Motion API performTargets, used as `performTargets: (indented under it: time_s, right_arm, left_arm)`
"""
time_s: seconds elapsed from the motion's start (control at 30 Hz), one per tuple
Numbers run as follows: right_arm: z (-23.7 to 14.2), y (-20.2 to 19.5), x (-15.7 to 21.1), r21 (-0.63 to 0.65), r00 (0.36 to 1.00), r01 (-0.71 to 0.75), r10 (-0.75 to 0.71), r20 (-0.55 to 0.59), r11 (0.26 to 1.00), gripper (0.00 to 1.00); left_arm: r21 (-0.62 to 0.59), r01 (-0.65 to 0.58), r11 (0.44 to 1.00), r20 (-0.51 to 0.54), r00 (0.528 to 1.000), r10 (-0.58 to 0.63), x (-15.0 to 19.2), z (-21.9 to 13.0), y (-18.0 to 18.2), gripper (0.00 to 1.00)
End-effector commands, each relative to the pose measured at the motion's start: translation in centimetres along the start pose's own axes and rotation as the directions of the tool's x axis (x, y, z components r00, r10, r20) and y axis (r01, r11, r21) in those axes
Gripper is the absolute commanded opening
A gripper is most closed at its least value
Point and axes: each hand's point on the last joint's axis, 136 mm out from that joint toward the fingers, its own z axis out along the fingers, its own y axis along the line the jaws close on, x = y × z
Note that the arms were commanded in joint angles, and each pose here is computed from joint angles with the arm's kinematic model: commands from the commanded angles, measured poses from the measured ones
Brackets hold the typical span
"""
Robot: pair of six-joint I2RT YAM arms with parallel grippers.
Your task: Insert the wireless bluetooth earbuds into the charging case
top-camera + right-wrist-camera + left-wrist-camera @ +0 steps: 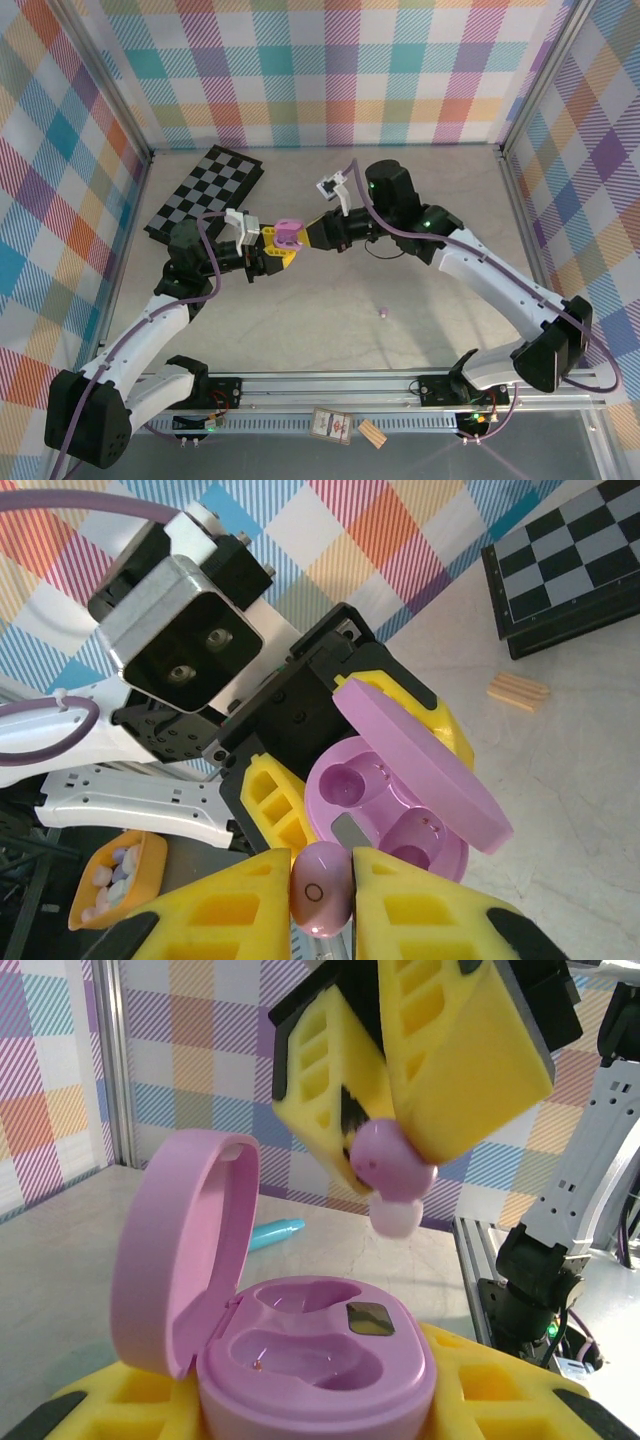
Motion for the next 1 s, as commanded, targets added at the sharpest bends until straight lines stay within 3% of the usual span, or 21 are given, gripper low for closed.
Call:
performTargets:
  time_s: [0.0,0.57,0.97]
  right_arm:
    - [0.1,1.0,-1.1,-0.031,0.999,0.028,-0.027,0.019,0.999,0.19]
    - [1.3,-2.0,0.7,0.063,0.998,-0.016,0.020,-0.062,0.998,0.21]
    - [0.1,-2.1,0.3,0.124,1.000,0.010,-0.008,-0.019,0.992,0.50]
  left_arm:
    - [0.049,-0.084,0.995,0.033,0.996,0.082,-1.8,0.1,-1.2,0.27]
    - [0.046,-0.086,0.995,0.055,0.995,0.083,-2.4,0.1,-1.2,0.27]
    - [0.041,-0.075,0.996,0.059,0.996,0.073,-2.3,0.1,-1.0,0.27]
